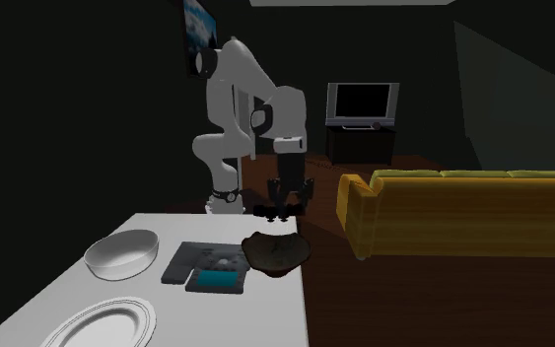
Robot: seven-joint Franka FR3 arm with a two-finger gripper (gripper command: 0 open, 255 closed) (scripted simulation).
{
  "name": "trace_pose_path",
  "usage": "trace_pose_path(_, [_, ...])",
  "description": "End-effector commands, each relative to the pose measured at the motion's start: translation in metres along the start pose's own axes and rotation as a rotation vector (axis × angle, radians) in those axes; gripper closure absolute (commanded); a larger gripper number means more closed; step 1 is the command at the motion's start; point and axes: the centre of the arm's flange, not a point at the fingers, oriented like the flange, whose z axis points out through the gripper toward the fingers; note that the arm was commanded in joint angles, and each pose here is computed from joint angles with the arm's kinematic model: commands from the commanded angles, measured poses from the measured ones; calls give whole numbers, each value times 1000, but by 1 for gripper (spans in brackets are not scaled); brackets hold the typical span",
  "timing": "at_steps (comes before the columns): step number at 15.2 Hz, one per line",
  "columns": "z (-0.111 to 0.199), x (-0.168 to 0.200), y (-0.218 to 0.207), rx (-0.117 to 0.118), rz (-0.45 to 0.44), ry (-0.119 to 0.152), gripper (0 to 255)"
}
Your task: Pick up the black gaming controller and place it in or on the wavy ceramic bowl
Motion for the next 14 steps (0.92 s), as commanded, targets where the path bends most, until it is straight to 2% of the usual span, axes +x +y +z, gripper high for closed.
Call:
trace_pose_path(1, [10,3,4,-1,-1,1,255])
trace_pose_path(12, [68,-14,-7,-1,-1,1,255])
trace_pose_path(14, [68,-14,-7,-1,-1,1,255])
